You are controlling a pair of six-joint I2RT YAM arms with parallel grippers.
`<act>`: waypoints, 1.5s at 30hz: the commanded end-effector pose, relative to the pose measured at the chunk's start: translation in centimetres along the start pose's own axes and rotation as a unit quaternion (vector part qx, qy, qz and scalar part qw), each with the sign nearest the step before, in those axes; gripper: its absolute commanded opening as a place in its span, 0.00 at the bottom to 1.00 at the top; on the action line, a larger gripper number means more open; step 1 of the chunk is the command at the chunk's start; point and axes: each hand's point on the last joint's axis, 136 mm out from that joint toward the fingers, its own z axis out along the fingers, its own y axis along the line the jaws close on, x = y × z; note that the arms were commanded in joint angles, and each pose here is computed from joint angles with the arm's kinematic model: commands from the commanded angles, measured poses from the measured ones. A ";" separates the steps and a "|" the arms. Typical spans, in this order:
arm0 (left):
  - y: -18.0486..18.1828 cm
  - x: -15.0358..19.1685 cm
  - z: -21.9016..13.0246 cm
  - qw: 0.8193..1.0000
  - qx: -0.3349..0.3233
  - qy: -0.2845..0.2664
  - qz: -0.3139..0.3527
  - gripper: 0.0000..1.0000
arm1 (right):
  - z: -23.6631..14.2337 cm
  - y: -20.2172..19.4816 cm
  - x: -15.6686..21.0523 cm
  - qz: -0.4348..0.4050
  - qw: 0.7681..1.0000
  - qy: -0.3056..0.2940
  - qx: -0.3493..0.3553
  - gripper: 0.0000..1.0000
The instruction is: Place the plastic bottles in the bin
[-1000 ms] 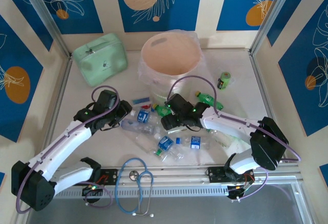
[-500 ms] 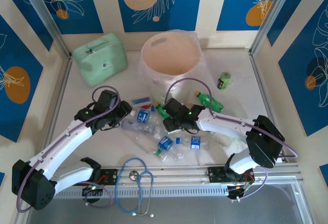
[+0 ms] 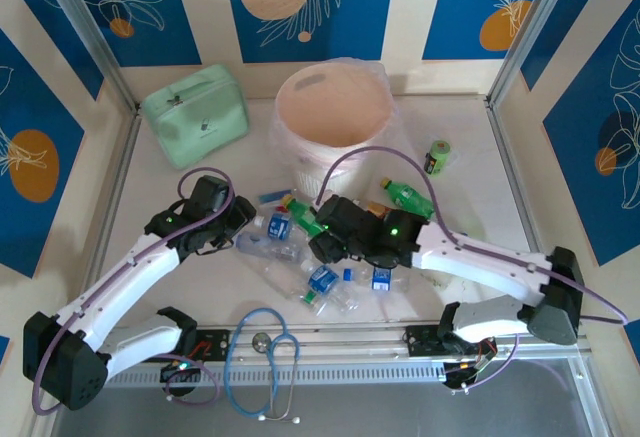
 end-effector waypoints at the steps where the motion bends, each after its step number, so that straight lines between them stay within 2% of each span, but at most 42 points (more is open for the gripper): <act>1: -1.0 -1.3 -1.1 1.000 0.015 -0.022 -0.016 0.68 | -4.8 0.1 -3.0 0.016 0.999 -0.047 -0.014 0.45; 5: -2.0 -1.4 -1.3 0.999 0.031 -0.019 -0.011 0.68 | -10.0 -0.8 -8.5 0.033 0.990 -0.135 -0.013 0.47; 8: -2.9 -1.7 -1.9 0.999 0.044 -0.022 0.001 0.67 | -12.0 -3.5 -12.3 0.077 0.983 -0.166 0.005 0.47; 15: -4.8 -2.0 -2.9 0.996 0.073 -0.029 0.035 0.68 | -12.2 -10.2 -18.5 0.177 0.967 -0.182 0.038 0.46; 23: -7.0 -1.4 -3.3 0.991 0.101 -0.031 0.087 0.68 | -7.0 -16.1 -19.5 0.244 0.960 -0.118 0.075 0.44; 31: -7.8 -1.3 -3.5 0.987 0.105 -0.033 0.117 0.68 | -3.9 -18.8 -19.1 0.275 0.954 -0.087 0.078 0.45; 34: -7.5 -1.3 -3.5 0.987 0.101 -0.035 0.117 0.68 | -3.6 -19.0 -19.0 0.275 0.954 -0.083 0.083 0.52; 37: -7.4 -1.4 -3.4 0.987 0.099 -0.036 0.119 0.69 | -4.0 -19.0 -19.3 0.274 0.954 -0.089 0.084 0.69; 39: -7.4 -1.4 -3.4 0.987 0.098 -0.037 0.119 0.69 | -4.4 -19.0 -19.5 0.274 0.953 -0.095 0.084 0.76; 45: -7.3 -1.4 -3.4 0.988 0.096 -0.037 0.119 0.70 | -6.0 -19.0 -19.8 0.275 0.952 -0.106 0.085 0.82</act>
